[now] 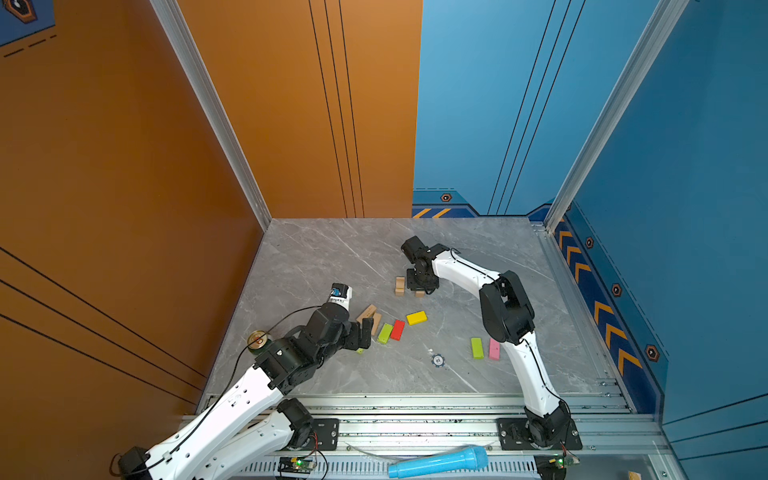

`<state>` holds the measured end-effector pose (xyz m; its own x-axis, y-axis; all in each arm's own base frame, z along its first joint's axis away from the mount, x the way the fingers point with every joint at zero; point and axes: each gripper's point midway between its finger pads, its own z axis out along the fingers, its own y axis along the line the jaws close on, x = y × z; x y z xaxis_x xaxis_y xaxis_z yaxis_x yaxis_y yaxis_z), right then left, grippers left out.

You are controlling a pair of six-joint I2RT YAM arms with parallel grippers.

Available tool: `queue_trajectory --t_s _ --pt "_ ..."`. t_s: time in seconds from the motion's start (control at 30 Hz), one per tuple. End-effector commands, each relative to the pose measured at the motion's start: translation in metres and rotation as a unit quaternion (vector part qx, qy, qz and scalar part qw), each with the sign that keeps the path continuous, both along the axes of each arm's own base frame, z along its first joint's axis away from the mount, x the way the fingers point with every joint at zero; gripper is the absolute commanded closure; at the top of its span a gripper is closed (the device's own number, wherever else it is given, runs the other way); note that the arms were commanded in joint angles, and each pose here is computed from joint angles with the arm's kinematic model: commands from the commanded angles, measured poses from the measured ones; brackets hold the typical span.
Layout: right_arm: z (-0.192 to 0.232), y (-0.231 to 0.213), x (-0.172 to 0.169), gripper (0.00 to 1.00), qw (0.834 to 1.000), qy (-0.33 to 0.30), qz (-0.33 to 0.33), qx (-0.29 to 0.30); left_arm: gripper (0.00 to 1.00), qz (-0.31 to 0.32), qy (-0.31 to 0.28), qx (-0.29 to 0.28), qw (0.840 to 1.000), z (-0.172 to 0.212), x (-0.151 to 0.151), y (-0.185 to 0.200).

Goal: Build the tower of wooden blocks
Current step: 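Slide the held arch block beside the other arch block and open the right gripper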

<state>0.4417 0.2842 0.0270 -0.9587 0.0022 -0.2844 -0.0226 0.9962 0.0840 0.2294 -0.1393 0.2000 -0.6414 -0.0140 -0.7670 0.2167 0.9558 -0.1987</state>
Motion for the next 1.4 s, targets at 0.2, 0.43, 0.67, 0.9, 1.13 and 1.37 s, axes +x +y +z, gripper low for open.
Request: queue_trajectory --t_s 0.2,0.43,0.67,0.9,1.13,1.37 --pt "-0.007 0.011 -0.007 0.74 1.0 0.024 -0.004 -0.002 0.02 0.008 -0.012 -0.021 1.0 0.013 0.003 0.002" --pt "-0.009 0.017 -0.004 0.74 1.0 0.025 -0.002 -0.004 0.02 0.01 -0.012 -0.022 1.0 0.012 0.003 0.003" --pt "-0.011 0.018 -0.004 0.73 1.0 0.026 -0.003 -0.008 0.02 0.011 -0.01 -0.023 1.0 0.011 0.003 0.003" --pt "-0.011 0.017 -0.004 0.65 1.0 0.026 -0.004 -0.01 0.02 0.012 -0.006 -0.022 1.0 0.009 0.004 0.003" --pt "-0.006 0.015 -0.001 0.53 1.0 0.021 -0.005 -0.009 0.02 0.018 0.0 -0.017 1.0 0.004 0.005 0.005" --pt "0.005 0.015 0.001 0.49 1.0 0.014 -0.005 -0.001 0.02 0.019 0.004 -0.018 1.0 0.004 0.007 0.004"
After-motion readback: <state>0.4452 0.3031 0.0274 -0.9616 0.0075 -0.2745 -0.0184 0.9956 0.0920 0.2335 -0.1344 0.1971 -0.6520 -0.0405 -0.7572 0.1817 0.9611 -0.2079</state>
